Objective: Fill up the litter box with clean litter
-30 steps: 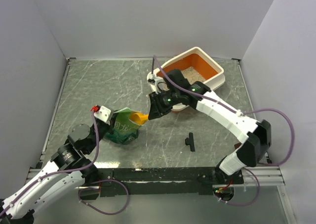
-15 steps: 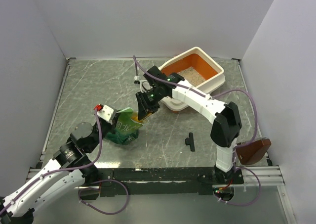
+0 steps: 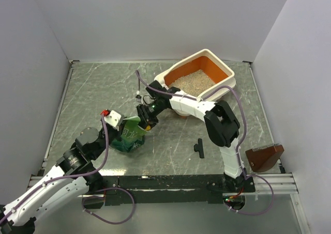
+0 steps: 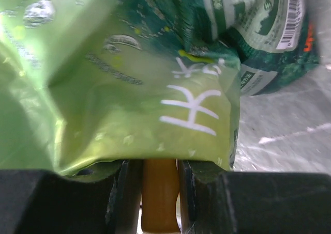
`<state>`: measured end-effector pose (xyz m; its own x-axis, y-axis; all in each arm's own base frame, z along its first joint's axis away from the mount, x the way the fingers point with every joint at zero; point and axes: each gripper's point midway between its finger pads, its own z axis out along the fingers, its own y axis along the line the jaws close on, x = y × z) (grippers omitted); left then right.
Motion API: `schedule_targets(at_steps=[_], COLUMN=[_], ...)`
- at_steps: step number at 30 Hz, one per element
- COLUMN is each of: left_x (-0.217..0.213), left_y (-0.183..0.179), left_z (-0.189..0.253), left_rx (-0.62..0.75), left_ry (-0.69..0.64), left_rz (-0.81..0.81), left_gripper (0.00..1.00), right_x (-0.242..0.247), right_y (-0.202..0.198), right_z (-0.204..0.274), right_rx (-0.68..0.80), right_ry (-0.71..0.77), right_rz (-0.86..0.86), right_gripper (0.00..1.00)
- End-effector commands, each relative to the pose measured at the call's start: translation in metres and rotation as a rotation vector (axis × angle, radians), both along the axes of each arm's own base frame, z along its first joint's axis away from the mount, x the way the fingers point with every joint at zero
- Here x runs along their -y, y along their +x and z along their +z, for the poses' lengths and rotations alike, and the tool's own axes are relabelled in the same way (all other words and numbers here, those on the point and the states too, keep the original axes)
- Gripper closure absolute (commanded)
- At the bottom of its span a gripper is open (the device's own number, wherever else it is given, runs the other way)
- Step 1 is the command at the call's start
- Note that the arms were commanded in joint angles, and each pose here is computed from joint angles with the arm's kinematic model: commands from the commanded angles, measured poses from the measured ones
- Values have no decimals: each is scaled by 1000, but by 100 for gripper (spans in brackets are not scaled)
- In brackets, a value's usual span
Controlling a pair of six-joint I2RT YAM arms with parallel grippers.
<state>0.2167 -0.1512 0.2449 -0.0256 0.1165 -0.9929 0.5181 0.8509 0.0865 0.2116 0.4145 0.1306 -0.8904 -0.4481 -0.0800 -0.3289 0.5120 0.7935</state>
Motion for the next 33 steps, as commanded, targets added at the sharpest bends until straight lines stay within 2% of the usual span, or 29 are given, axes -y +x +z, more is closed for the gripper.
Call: schedule_targets(at_steps=[1,9,18,33], left_x=[6,7,7,5], left_y=[-2,-1,-1,-1], left_z=[37,35,34,36], left_rx=[96,92,90,96], left_ry=[-110,-102,-100,-104], left_rz=[-24,-24,-25,-21], left_gripper=[99,99,99,99], right_x=[-5,-24,-32,-2], right_y=[1,7,11,-5], right_z=[-53,-44,7,77], right_rx=[-61,-17,36,114], right_ry=[20,317,586,755], right_rz=[-82,-177,-230,-242], right_gripper=[100,100,100,100])
